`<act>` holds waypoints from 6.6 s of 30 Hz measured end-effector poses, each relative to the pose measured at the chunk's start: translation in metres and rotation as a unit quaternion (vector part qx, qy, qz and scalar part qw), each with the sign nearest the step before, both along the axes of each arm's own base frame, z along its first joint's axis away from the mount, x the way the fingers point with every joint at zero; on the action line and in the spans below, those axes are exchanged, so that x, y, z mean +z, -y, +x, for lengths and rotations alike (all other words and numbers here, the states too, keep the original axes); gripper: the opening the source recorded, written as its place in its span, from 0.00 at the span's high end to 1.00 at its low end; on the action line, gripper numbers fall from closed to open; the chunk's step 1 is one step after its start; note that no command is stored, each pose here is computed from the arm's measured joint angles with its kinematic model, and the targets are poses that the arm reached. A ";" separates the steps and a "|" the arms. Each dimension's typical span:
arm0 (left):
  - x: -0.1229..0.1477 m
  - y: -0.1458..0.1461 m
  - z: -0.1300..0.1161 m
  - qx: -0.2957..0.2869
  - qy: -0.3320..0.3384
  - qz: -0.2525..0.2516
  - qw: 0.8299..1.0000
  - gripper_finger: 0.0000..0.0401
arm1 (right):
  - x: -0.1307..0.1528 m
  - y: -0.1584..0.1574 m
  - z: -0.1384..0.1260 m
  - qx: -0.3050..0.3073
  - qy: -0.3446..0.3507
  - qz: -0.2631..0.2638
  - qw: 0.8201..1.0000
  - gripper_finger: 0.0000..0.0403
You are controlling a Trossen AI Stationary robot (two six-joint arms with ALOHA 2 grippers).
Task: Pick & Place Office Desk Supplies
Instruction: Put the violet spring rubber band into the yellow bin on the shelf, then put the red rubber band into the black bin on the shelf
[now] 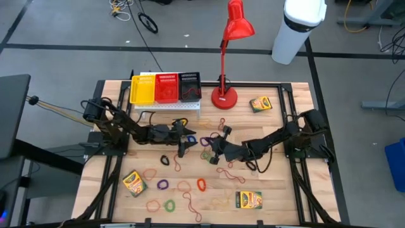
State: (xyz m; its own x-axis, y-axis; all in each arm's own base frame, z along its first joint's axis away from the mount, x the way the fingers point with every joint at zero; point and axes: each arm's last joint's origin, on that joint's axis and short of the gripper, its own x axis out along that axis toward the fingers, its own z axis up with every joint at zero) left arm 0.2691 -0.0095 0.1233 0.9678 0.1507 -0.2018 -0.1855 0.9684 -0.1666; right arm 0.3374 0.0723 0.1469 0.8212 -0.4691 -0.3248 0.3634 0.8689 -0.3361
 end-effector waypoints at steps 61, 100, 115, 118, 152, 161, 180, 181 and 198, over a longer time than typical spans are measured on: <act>0.075 0.010 -0.052 0.191 0.000 0.108 0.976 0.93 | 0.003 -0.012 -0.002 -0.012 0.007 -0.048 0.999 0.95; 0.157 -0.080 -0.145 0.495 -0.052 0.121 0.859 0.94 | 0.002 -0.008 0.000 0.008 0.011 -0.016 1.000 0.99; 0.188 -0.122 -0.149 0.474 -0.205 0.008 0.856 0.94 | 0.002 -0.007 0.000 0.013 0.012 -0.010 1.000 0.97; 0.183 -0.132 -0.144 0.464 -0.243 -0.002 0.852 0.94 | 0.002 -0.007 0.000 0.013 0.012 -0.010 1.000 0.98; 0.160 -0.150 -0.142 0.464 -0.341 -0.021 0.817 0.80 | 0.002 -0.007 0.000 0.013 0.008 -0.011 1.000 0.96; 0.177 -0.142 -0.146 0.459 -0.314 -0.001 0.831 0.67 | 0.001 -0.007 0.000 0.013 0.006 -0.011 1.000 0.96; 0.209 -0.092 -0.159 0.378 -0.202 0.074 0.901 0.63 | 0.001 -0.007 0.000 0.013 0.005 -0.012 1.000 0.96; 0.208 -0.087 -0.157 0.365 -0.188 0.079 0.909 0.66 | 0.001 -0.007 0.000 0.013 0.005 -0.012 1.000 0.96; 0.118 -0.018 -0.115 0.127 0.061 0.146 0.979 0.94 | 0.002 0.000 0.002 0.005 0.011 -0.009 1.000 0.96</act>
